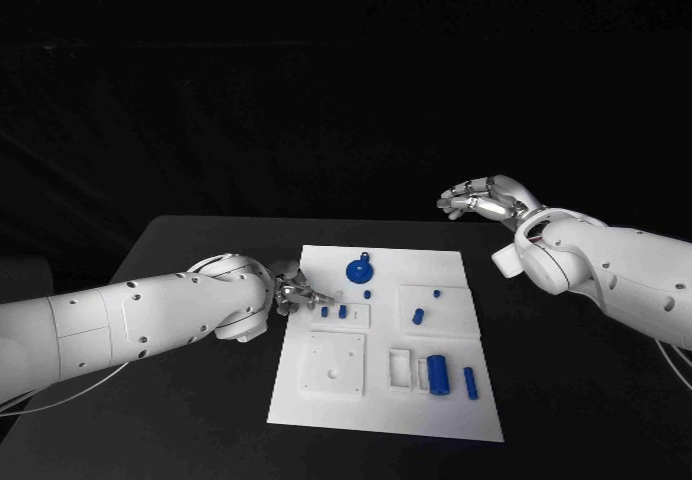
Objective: Assemble the parts on the task board
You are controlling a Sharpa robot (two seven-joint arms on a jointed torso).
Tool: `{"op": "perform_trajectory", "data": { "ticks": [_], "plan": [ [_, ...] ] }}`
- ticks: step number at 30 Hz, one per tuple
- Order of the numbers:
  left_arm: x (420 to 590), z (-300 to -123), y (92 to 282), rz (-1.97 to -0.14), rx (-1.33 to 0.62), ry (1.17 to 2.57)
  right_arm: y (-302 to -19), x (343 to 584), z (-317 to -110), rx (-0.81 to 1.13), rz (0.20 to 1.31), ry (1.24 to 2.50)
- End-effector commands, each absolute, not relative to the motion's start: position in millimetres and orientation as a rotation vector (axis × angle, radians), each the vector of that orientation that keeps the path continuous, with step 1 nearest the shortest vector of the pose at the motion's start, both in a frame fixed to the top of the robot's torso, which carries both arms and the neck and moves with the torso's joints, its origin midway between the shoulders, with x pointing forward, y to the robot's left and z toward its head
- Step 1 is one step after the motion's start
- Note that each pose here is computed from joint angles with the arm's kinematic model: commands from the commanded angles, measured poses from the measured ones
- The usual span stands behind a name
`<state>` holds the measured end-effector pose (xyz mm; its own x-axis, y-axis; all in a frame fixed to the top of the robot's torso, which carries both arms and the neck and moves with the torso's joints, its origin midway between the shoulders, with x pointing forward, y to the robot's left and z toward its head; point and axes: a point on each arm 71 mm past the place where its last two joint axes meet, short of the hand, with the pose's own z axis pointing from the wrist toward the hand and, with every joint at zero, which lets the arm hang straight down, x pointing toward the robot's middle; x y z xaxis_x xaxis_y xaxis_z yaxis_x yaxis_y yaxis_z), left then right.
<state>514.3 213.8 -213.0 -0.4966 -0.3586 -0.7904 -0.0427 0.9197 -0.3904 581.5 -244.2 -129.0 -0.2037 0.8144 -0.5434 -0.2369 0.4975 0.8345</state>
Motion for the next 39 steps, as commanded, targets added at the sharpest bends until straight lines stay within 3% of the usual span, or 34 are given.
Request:
{"op": "perform_trajectory", "data": {
  "ticks": [1, 7, 12, 21, 30, 39],
  "plan": [
    [515.2, -205.3, 212.5, -0.502, -0.368, 2.02, -244.5, 581.8, -128.4, 0.533, 1.043, 1.477],
    [515.8, -185.6, 205.1, -0.645, -0.339, 1.897, -245.8, 582.2, -128.5, 0.534, 1.04, 1.476],
    [514.4, -173.9, 181.1, -0.776, -0.16, 1.817, -246.8, 583.0, -128.6, 0.535, 1.036, 1.473],
    [522.2, -161.9, 154.4, -0.815, 0.119, 1.693, -246.9, 584.1, -129.0, 0.536, 1.035, 1.475],
    [523.5, -161.6, 123.2, -0.728, 0.353, 1.619, -245.6, 585.4, -129.5, 0.536, 1.029, 1.477],
    [534.2, -169.3, 110.4, -0.675, 0.417, 1.629, -241.5, 584.2, -129.1, 0.528, 1.043, 1.479]
  ]
}}
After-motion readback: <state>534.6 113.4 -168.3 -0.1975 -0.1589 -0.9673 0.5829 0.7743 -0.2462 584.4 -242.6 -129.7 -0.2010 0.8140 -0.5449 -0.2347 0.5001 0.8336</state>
